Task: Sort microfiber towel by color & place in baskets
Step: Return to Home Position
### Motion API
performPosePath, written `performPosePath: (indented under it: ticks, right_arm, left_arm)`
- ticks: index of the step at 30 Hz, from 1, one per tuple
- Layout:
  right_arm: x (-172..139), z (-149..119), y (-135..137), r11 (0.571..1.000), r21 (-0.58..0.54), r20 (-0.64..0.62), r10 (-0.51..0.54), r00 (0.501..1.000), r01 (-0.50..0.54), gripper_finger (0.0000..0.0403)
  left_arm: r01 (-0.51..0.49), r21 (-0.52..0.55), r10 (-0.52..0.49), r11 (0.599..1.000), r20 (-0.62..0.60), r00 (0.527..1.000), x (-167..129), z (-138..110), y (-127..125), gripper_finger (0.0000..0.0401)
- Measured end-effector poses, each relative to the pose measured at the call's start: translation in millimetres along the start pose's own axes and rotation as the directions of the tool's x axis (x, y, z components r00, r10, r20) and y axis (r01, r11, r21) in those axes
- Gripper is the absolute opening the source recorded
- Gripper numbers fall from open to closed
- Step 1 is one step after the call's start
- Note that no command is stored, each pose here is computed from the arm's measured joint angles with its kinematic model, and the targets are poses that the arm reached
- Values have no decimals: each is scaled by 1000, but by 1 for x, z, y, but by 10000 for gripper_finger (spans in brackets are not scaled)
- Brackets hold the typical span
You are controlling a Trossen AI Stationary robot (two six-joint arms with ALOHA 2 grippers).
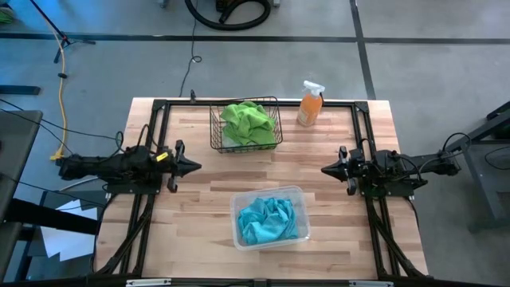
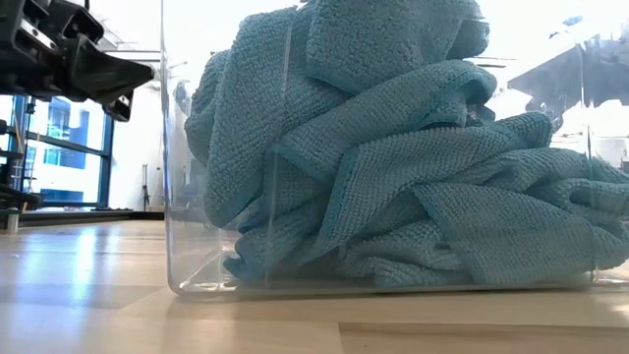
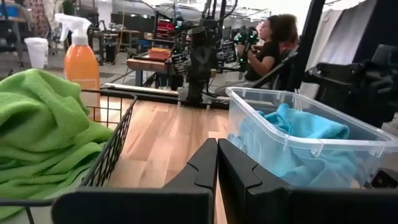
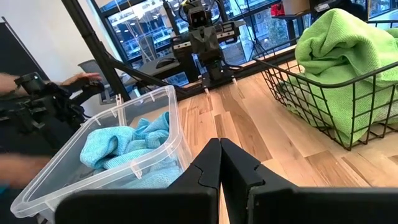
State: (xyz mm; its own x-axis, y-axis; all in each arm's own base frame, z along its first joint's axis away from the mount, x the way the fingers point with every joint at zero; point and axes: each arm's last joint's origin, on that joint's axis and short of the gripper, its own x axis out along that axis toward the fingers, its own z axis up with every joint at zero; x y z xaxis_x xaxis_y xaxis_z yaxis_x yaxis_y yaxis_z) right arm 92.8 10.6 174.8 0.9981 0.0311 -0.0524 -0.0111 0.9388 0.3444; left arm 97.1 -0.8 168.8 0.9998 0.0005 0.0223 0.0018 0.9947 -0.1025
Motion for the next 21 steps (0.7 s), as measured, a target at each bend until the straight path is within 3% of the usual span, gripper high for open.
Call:
performPosePath:
  ticks: [21]
  right_arm:
    - [0, 0, 0, 1000, 0, -3, -1, 1000, 1, 0]
  left_arm:
    - [-9, -25, 8, 1000, -8, 1000, 0, -1, 1, 0]
